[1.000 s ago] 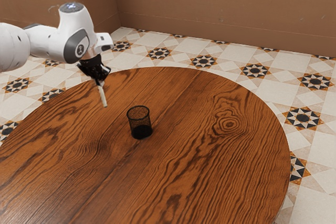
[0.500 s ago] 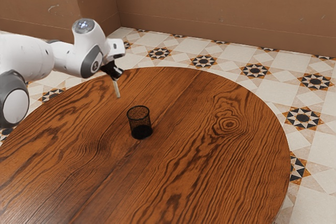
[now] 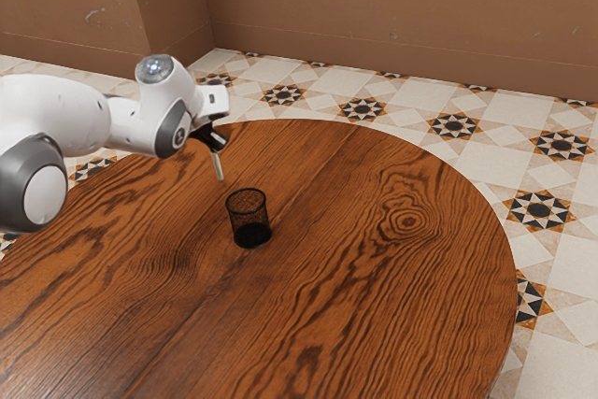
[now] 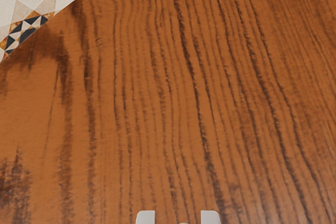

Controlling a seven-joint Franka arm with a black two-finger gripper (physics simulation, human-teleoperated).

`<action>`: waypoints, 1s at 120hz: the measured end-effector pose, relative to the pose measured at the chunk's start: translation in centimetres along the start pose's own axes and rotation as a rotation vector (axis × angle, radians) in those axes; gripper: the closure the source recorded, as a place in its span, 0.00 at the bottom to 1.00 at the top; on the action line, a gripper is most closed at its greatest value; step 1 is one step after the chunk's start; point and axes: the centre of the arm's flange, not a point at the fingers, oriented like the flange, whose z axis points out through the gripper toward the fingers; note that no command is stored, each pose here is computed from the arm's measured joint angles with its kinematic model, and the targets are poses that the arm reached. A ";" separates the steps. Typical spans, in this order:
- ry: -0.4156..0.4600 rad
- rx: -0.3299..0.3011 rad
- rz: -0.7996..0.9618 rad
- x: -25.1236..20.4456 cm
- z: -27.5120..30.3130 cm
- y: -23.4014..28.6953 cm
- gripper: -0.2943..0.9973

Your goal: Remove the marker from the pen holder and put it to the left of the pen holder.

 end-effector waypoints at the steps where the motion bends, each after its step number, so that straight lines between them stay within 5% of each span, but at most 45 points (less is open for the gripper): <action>1: 0.001 -0.001 0.001 0.0 0.0 0.1 0.80; 32: 0.038 -0.018 0.035 1.0 -2.0 0.9 0.42; 59: 0.102 -0.117 0.059 2.7 -29.3 0.6 0.29; 80: -0.077 -0.172 0.082 2.7 -38.6 -0.2 0.26; 120: -0.367 -0.185 0.074 -0.2 -38.2 1.8 0.23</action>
